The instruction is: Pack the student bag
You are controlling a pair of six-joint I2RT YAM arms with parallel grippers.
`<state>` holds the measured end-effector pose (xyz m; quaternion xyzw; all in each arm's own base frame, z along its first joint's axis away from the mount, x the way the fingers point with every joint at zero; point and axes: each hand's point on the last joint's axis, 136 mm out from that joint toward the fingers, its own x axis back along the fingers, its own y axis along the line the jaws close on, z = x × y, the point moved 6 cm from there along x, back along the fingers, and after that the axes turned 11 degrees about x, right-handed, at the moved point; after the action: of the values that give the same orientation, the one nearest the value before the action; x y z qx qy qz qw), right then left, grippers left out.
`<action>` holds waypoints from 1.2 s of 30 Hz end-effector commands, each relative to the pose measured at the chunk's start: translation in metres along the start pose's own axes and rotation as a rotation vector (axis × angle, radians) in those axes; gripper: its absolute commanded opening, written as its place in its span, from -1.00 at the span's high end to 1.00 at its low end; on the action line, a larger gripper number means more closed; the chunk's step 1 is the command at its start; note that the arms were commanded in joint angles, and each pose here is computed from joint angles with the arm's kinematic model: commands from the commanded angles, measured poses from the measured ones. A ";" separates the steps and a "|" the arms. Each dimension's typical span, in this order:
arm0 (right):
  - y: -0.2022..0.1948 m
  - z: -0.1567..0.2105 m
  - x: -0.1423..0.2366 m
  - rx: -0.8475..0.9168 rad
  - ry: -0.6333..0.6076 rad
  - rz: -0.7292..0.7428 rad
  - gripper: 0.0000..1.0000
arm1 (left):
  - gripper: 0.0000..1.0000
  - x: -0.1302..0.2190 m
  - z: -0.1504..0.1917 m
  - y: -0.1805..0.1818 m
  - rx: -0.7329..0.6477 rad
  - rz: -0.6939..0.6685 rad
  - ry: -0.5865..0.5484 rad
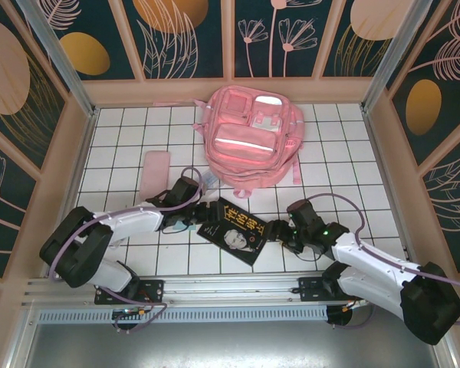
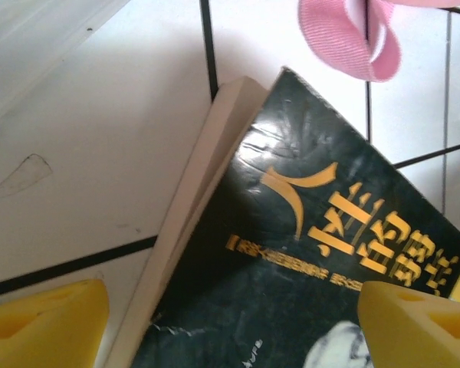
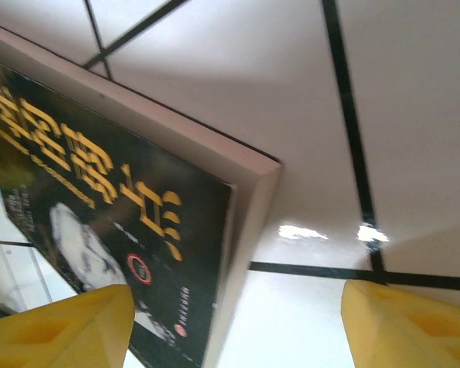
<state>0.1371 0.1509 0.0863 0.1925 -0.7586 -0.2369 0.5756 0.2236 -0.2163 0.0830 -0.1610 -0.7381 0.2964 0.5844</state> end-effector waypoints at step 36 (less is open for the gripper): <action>0.065 -0.040 -0.008 0.160 -0.096 -0.140 0.83 | -0.06 -0.021 -0.009 0.002 0.028 -0.047 0.003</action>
<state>0.1602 0.1906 0.1028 0.2552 -0.7638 -0.2263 0.5479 0.2499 -0.2308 0.0721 -0.1601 -0.7550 0.3032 0.5589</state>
